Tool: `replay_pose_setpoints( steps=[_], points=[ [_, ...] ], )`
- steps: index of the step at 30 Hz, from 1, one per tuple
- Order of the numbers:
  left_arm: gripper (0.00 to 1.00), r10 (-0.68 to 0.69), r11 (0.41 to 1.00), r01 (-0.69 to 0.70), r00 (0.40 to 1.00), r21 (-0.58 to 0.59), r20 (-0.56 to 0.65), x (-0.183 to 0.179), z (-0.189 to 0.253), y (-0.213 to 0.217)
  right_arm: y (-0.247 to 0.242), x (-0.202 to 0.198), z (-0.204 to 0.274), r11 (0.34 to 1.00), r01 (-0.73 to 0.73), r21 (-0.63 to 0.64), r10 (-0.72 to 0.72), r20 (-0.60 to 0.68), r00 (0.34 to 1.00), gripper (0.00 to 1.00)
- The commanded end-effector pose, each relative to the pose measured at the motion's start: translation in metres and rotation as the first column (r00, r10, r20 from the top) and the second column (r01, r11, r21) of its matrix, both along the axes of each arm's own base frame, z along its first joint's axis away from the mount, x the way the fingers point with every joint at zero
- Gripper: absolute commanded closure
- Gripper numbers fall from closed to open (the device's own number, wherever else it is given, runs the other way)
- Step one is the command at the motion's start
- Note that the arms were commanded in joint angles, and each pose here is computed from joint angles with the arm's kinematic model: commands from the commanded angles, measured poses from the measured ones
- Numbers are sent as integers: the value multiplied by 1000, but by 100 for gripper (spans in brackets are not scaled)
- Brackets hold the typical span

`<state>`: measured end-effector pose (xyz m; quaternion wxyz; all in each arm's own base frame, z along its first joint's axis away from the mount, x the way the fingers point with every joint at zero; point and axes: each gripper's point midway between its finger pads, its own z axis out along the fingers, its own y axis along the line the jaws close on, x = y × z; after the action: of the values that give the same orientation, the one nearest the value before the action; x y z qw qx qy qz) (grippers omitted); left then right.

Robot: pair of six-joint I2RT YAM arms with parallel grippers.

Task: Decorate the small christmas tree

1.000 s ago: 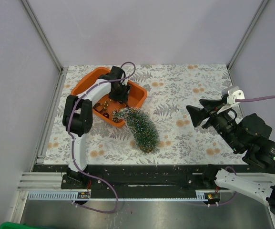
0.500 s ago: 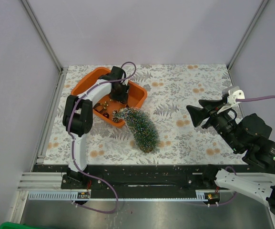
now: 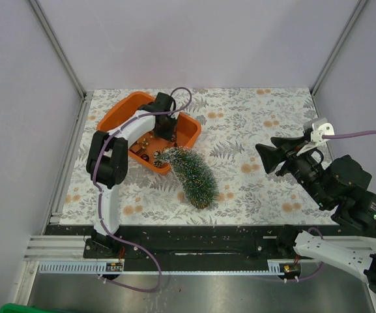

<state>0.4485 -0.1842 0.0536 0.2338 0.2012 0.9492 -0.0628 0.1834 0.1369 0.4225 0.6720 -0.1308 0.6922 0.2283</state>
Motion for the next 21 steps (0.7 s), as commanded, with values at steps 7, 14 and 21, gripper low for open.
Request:
replay_pose_setpoints(
  steps=[7, 14, 21],
  points=[
    [75, -32, 993, 63, 957, -98, 288, -3, 138, -1, -4, -5, 13, 1000, -11, 23, 10, 22, 1000, 41],
    [17, 26, 992, 4, 973, -127, 230, -6, 128, 4, 0, -3, 7, 1000, -20, 16, 20, 7, 1000, 40],
    [7, 179, 980, -165, 975, -109, 131, 17, 92, 23, 1, -4, 0, 1000, -17, 17, 17, -13, 1000, 36]
  ],
)
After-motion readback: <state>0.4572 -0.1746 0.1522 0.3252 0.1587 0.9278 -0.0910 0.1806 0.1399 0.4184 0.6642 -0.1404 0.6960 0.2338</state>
